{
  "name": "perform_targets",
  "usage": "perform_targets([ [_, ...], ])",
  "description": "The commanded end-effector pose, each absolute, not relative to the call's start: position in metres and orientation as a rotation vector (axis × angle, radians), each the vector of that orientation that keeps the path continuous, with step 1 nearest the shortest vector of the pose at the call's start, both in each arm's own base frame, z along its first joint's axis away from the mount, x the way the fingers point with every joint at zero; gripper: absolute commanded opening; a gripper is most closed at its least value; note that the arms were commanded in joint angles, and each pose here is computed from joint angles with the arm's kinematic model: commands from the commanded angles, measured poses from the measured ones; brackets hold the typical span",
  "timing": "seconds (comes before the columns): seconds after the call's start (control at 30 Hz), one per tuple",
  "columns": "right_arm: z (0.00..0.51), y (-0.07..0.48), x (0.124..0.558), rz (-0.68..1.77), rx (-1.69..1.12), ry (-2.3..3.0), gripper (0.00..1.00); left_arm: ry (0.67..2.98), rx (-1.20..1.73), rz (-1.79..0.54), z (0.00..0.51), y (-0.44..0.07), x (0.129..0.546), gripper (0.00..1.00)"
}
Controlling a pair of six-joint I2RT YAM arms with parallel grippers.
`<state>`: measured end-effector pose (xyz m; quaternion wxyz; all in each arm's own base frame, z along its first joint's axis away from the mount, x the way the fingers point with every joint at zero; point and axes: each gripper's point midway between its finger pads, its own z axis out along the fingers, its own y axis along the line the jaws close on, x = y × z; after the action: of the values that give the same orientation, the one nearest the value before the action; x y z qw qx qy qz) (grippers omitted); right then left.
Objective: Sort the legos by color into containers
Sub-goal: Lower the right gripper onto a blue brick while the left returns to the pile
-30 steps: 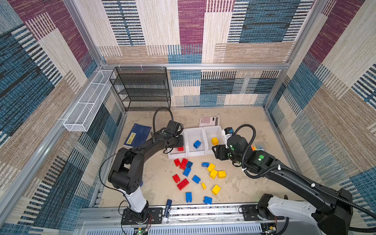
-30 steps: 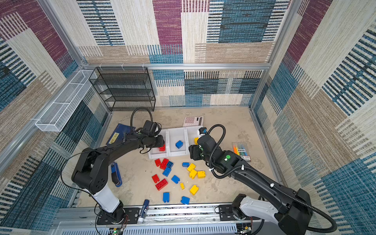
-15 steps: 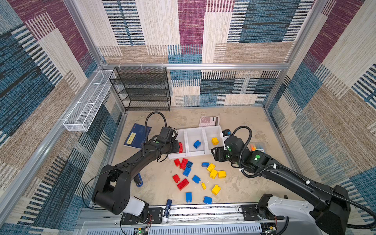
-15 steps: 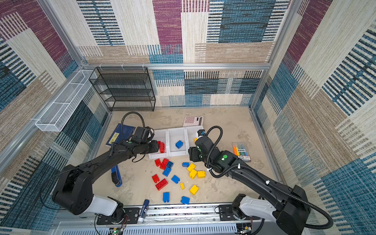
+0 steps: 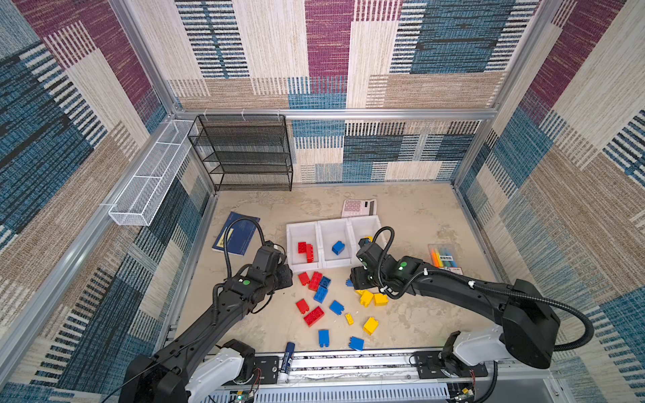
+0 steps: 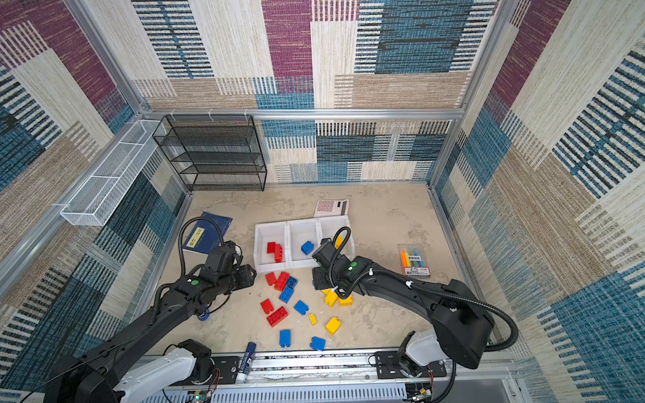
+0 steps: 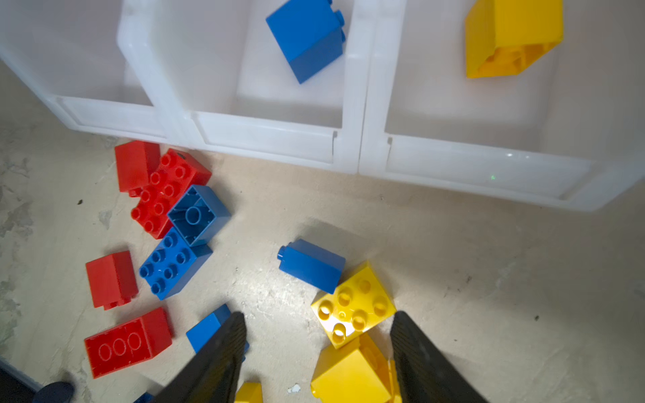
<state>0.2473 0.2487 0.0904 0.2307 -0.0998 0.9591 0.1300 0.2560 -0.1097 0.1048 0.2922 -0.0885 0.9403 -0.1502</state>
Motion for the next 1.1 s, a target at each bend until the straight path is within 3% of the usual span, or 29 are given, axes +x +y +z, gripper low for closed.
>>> perform_targets([
  [0.0,0.090,0.254,0.256,0.373,-0.198,2.625,0.67,2.516,-0.282,-0.381,0.101,-0.102,0.248,0.47],
  [0.63,0.049,0.276,0.257,0.318,-0.240,2.750,0.66,2.587,-0.211,-0.440,0.087,-0.118,0.247,0.48],
  [1.07,0.038,0.278,0.257,0.302,-0.247,2.764,0.54,2.587,-0.229,-0.424,0.083,-0.113,0.244,0.48],
])
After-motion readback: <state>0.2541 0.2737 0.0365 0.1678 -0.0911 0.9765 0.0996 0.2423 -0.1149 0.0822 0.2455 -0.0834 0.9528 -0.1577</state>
